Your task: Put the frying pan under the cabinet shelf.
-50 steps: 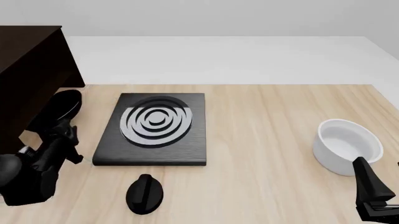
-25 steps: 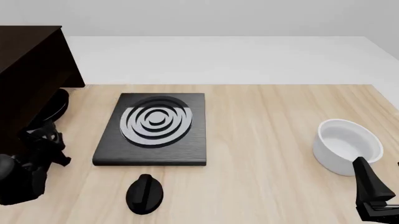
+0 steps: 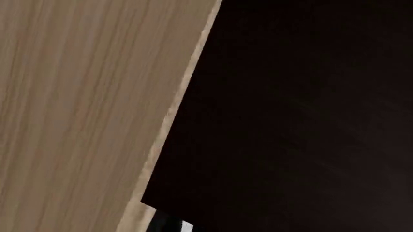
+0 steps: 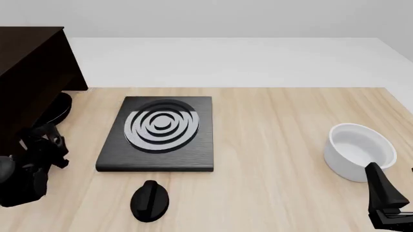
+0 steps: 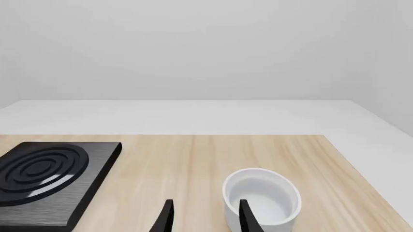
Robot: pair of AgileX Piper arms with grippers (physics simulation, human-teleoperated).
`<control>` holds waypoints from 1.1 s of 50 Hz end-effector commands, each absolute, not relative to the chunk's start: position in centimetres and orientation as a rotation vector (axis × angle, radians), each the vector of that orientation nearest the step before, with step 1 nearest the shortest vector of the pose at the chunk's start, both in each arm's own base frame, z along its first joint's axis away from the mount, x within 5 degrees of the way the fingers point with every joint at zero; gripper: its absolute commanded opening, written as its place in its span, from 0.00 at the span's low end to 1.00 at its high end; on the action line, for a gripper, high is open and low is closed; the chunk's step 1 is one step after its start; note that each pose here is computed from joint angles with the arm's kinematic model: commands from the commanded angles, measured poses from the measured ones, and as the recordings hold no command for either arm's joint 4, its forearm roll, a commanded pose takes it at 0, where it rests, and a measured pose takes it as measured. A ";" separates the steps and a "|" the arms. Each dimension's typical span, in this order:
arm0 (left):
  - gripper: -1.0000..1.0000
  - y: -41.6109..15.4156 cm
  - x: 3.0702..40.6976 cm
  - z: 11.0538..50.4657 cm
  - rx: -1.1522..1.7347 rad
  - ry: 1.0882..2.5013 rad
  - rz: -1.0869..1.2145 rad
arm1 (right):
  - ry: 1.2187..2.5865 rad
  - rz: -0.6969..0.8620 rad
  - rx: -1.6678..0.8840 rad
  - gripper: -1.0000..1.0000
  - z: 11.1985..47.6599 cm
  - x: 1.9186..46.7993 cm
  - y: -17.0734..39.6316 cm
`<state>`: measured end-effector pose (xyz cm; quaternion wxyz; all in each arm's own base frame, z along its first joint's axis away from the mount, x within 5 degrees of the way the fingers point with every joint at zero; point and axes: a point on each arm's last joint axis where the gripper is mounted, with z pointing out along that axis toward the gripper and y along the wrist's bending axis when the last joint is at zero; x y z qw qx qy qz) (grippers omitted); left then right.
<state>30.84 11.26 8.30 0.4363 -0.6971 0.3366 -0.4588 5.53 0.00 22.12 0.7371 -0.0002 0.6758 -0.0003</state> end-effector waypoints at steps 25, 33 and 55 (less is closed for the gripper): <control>1.00 6.1 24.7 15.6 -1.435 1.245 -0.860 | 1.484 0.000 -0.001 1.00 22.1 5.5 0.0; 1.00 4.2 21.6 18.6 -1.386 1.312 -0.867 | 1.484 -0.001 -0.001 1.00 22.1 5.5 0.0; 1.00 1.5 14.8 21.6 -1.348 1.459 -0.865 | 1.484 -0.001 0.000 1.00 22.1 5.5 0.0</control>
